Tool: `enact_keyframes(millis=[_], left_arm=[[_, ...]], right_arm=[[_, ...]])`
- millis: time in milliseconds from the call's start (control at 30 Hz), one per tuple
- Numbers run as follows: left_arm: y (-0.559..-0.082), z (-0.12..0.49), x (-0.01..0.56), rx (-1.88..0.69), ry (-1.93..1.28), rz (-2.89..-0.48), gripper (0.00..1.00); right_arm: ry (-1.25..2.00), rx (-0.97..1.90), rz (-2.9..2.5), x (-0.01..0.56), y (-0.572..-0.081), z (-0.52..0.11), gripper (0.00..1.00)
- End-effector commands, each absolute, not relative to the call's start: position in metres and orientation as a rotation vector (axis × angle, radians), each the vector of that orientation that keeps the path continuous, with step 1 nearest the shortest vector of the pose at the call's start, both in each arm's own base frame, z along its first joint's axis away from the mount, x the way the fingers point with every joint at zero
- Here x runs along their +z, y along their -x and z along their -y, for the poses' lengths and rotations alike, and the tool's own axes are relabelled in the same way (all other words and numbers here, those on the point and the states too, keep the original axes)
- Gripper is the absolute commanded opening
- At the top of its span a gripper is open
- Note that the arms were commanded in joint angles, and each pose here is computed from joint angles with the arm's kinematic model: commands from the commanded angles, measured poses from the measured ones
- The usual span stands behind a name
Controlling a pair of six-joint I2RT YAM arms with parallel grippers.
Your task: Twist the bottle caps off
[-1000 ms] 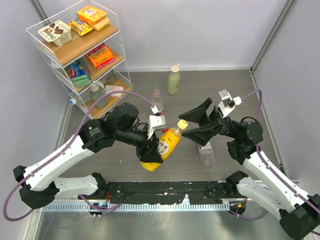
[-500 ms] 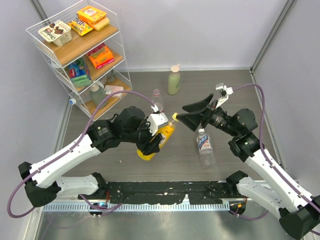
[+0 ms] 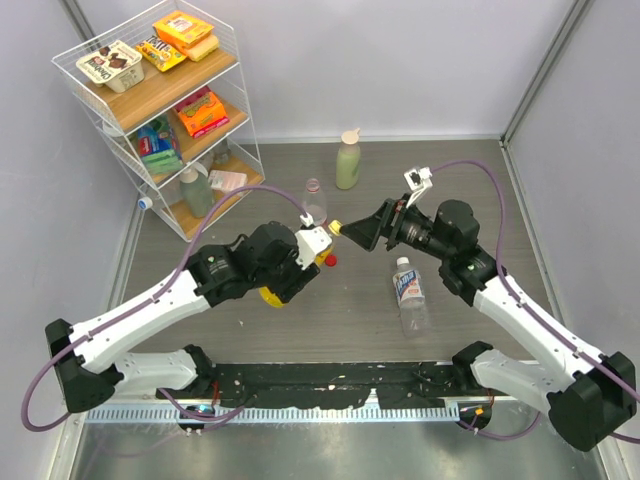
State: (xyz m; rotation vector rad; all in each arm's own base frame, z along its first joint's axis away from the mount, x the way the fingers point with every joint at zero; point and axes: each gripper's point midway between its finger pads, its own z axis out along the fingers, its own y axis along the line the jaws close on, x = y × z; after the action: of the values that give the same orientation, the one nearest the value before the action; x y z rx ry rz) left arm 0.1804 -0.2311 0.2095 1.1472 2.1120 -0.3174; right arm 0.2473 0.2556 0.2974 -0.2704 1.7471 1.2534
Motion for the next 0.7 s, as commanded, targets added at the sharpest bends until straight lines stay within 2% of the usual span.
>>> enact_keyframes(millis=[0, 233, 367, 433, 667], left_arm=[[-0.195, 0.228, 0.204, -0.222, -1.127, -2.075, 0.07], [-0.202, 0.223, 0.191, -0.153, -1.114, -2.101, 0.06], [-0.203, 0.224, 0.181, -0.13, -1.137, -2.135, 0.06], [-0.203, 0.225, 0.177, -0.121, -1.144, -2.152, 0.06], [-0.205, 0.223, 0.173, -0.091, -1.146, -2.165, 0.06]], right_arm=[[0.269, 1.329, -1.674, 0.325, -0.249, -0.264, 1.0], [0.232, 1.403, -1.705, 0.311, -0.258, -0.276, 0.98], [0.212, 1.432, -1.77, 0.293, -0.265, -0.284, 0.89], [0.2, 1.442, -1.793, 0.287, -0.268, -0.287, 0.8], [0.202, 1.449, -1.836, 0.272, -0.27, -0.291, 0.71]])
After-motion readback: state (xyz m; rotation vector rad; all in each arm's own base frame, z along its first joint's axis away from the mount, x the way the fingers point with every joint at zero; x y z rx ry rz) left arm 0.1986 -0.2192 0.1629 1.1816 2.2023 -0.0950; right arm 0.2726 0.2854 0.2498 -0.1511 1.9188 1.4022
